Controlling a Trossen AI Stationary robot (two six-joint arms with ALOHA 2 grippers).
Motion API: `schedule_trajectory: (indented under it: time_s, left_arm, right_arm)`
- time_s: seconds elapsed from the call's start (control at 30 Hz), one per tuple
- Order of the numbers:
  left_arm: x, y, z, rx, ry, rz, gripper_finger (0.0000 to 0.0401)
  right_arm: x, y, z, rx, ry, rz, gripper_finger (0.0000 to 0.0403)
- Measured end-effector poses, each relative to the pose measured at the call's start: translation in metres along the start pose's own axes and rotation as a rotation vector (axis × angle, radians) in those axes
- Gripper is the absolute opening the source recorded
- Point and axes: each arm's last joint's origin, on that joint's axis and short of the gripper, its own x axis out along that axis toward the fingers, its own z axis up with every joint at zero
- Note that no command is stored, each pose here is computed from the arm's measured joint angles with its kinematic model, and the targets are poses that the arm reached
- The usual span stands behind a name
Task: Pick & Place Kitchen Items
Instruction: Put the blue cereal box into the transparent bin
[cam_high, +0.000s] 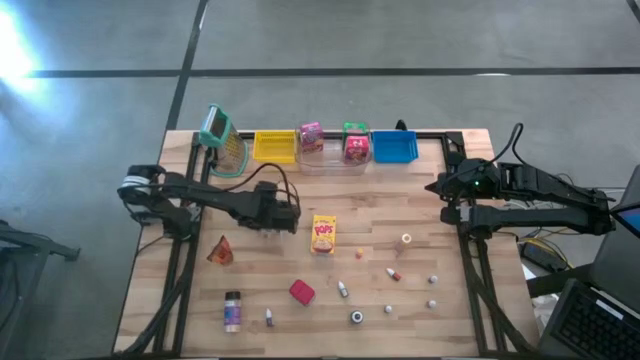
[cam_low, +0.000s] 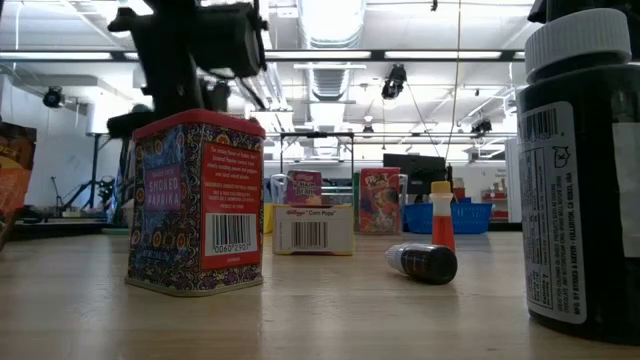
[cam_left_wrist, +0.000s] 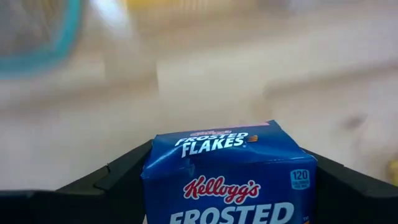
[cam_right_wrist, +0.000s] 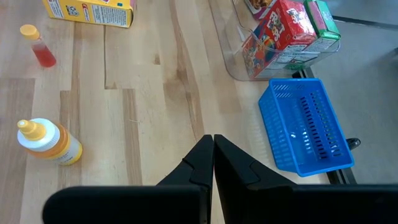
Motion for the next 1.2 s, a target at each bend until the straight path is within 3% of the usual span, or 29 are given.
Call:
schedule_trajectory:
  time_s: [0.27,0.5,0.7,1.2]
  left_arm:
    - [-0.02,-0.007,0.002,0.237,-0.41,0.022,0.0321]
    - [-0.007,-0.003,-0.026,0.272,-0.66,0.038,0.0321]
    - [0.002,0.004,-0.046,0.222,-0.771,0.004,0.0321]
    - [0.029,0.028,-0.071,0.087,-0.796,-0.077,0.0321]
  right_arm:
    - [0.0,0.0,0.0,0.0,0.0,0.0,0.0008]
    - [0.0,0.0,0.0,0.0,0.0,0.0,0.0008]
    - [0.0,0.0,0.0,0.0,0.0,0.0,0.0008]
    - [0.0,0.0,0.0,0.0,0.0,0.0,0.0008]
